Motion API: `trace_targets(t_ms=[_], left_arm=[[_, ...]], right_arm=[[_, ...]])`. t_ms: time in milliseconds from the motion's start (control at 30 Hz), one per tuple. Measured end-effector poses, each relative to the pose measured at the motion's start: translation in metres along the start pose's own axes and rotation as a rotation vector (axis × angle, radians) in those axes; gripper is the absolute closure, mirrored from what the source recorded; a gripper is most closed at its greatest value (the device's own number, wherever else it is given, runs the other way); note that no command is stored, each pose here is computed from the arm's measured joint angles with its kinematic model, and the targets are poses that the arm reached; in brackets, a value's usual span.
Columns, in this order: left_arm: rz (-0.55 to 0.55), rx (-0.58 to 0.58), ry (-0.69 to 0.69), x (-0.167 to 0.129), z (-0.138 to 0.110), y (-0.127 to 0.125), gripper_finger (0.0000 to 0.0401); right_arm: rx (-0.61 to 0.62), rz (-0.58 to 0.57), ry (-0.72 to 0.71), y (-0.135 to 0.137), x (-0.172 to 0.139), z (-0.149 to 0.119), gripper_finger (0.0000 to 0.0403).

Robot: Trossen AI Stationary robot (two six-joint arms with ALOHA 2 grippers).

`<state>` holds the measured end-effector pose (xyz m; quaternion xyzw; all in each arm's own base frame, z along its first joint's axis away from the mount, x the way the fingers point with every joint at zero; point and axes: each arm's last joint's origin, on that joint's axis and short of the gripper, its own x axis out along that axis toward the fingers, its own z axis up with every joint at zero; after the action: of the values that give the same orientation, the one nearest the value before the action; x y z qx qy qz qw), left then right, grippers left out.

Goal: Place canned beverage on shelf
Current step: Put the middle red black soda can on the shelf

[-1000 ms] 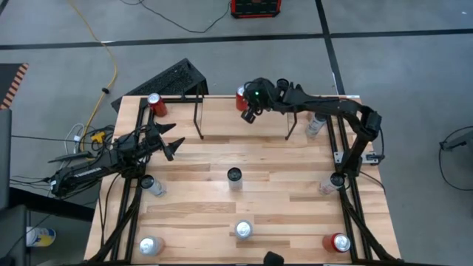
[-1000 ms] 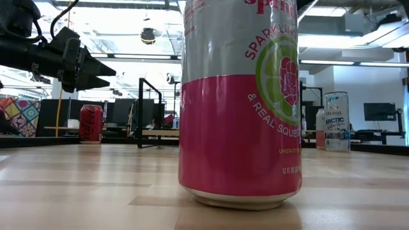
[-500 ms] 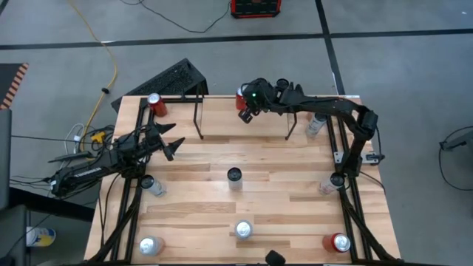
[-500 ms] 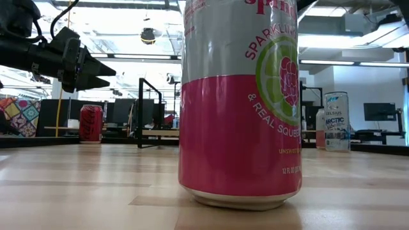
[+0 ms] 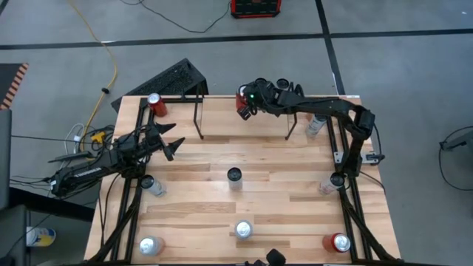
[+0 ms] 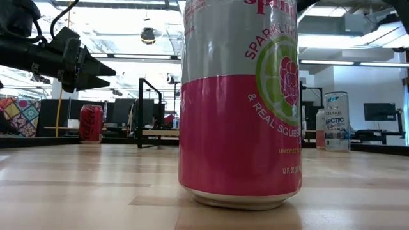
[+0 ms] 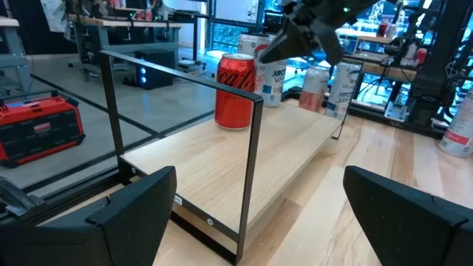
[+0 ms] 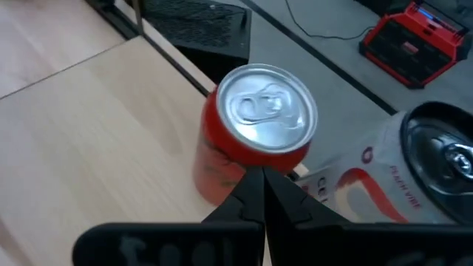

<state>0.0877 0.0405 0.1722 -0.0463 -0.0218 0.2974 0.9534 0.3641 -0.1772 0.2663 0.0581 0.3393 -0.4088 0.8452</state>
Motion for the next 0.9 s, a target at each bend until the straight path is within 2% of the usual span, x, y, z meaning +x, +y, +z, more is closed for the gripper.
trace_targets(t_ms=[567, 900], left_arm=[[0.0, 0.0, -0.001, 0.0, 0.0, 0.0, 0.0027], [0.0, 0.0, -0.001, 0.0, 0.0, 0.0, 0.0027]], right_arm=[[0.004, 0.007, 0.007, -0.001, 0.001, 0.0, 0.0384], [-0.016, -0.008, 0.054, 0.013, 0.028, -0.016, 0.0384]])
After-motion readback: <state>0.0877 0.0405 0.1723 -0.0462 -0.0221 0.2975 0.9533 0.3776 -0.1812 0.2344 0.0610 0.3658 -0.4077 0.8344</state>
